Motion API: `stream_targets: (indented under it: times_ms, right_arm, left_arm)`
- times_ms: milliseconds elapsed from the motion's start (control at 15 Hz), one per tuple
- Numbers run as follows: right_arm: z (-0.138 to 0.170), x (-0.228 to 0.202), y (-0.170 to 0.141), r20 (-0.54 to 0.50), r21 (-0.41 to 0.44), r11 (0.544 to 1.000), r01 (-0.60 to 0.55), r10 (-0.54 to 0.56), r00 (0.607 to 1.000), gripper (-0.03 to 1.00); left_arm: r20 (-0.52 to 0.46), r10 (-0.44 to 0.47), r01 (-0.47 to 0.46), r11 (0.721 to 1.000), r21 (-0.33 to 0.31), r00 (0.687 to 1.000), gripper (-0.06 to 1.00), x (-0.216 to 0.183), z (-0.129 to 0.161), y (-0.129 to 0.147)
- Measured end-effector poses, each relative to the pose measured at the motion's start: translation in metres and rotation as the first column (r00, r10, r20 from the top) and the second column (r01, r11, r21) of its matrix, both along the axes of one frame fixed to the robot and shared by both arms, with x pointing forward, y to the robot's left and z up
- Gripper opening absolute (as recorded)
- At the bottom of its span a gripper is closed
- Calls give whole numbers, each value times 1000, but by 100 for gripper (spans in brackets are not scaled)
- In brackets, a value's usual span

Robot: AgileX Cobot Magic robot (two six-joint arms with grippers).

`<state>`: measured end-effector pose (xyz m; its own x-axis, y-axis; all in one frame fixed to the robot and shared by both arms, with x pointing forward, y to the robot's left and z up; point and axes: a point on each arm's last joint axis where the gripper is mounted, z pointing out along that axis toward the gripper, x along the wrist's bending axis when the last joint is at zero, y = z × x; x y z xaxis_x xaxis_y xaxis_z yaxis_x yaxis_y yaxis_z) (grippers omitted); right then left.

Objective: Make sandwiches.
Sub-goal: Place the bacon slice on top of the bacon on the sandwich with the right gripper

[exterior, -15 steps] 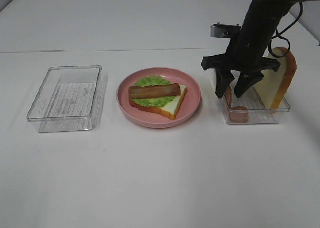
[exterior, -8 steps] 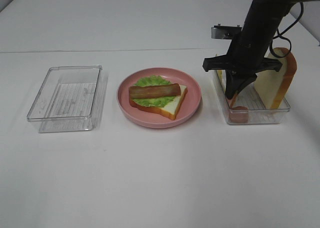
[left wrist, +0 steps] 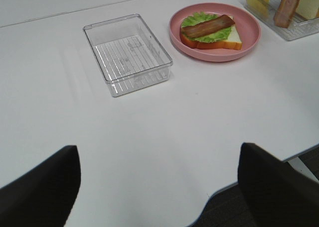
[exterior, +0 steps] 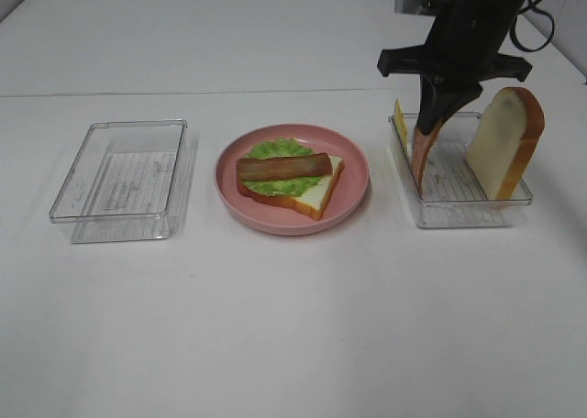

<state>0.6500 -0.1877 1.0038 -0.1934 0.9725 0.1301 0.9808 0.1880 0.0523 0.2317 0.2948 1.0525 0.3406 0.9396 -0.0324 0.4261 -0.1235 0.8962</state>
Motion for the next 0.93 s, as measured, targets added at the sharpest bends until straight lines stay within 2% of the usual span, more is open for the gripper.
stream_targets:
  times_ms: [133,200,333,400,600,800,933]
  right_arm:
    - [30,-5,3,68,67,998,-16,11,998,0]
    - [43,-10,8,93,132,990,-41,29,995,0]
    - [54,-13,21,124,285,953,-102,69,990,0]
    - [54,-11,30,134,374,919,-128,83,987,0]
    - [32,3,50,113,571,811,-125,73,991,0]
    - [9,16,60,96,671,736,-93,38,995,0]
    - [-14,26,70,51,761,647,-49,16,999,0]
  left_arm:
    - [0,0,0,1000,0,1000,81,0,0,0]
    - [0,0,0,1000,0,1000,81,0,0,0]
    - [0,0,0,1000,0,1000,81,0,0,0]
    - [0,0,0,1000,0,1000,81,0,0,0]
    - [1,0,0,1000,0,1000,81,0,0,0]
    - [1,0,0,1000,0,1000,81,0,0,0]
    - [1,0,0,1000,0,1000,81,0,0,0]
